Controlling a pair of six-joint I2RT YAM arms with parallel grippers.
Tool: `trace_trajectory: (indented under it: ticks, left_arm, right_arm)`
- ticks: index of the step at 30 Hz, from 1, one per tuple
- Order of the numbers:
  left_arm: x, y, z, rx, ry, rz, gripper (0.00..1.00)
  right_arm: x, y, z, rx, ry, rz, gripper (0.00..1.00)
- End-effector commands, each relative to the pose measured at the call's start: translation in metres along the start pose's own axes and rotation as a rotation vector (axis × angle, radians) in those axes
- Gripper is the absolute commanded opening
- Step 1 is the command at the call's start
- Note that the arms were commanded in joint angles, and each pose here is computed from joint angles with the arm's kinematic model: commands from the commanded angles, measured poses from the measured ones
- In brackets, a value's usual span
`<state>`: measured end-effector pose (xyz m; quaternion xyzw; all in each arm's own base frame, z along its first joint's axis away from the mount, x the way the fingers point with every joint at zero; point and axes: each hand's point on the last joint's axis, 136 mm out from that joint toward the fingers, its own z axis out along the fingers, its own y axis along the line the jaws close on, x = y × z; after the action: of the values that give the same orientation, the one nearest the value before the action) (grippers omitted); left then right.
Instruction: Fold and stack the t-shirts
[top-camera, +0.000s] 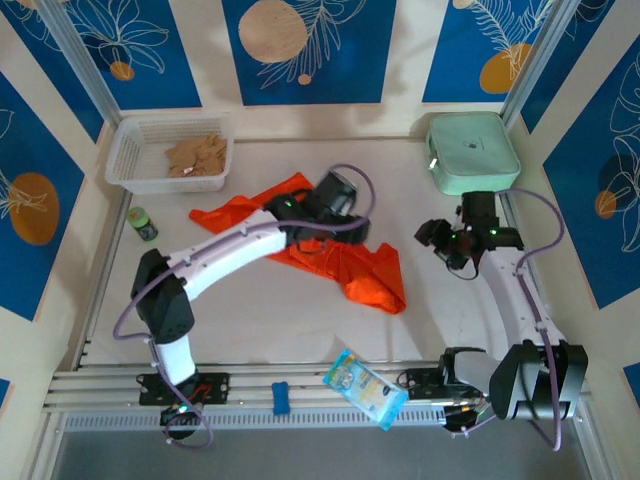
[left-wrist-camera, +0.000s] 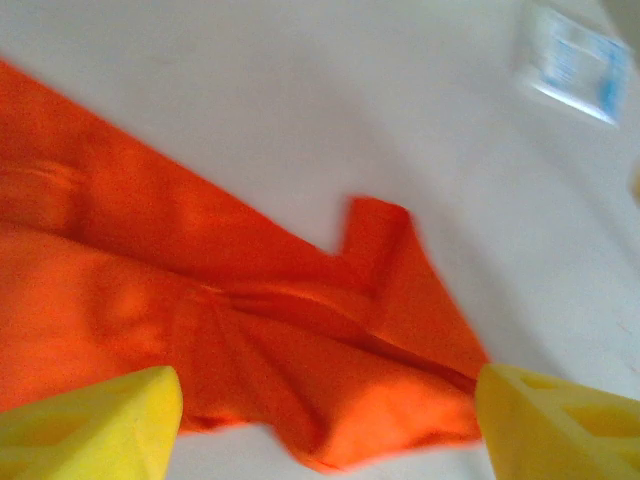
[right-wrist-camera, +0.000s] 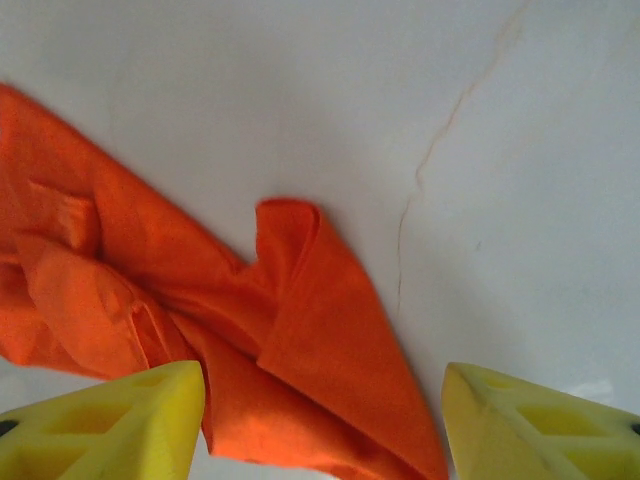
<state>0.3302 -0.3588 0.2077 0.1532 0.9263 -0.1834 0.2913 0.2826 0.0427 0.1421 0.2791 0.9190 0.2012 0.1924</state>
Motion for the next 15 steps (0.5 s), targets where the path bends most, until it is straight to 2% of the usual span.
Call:
trace_trajectory:
  ticks: [1, 5, 7, 15]
  left_arm:
    - [0.015, 0.074, 0.035, -0.125, 0.107, -0.105, 0.75]
    - [0.002, 0.12, 0.067, -0.175, 0.117, -0.185, 0.75]
    - [-0.003, 0.137, 0.084, -0.186, 0.128, -0.22, 0.8]
    - [0.002, 0.175, 0.144, -0.228, 0.206, -0.278, 0.82]
  right_arm:
    - [0.015, 0.016, 0.023, -0.051, 0.077, 0.042, 0.65]
    - [0.029, 0.019, 0.049, 0.033, 0.122, -0.002, 0.65]
    - [0.037, 0.017, 0.061, 0.082, 0.146, -0.022, 0.65]
    - [0.066, 0.008, 0.093, 0.222, 0.196, -0.075, 0.66]
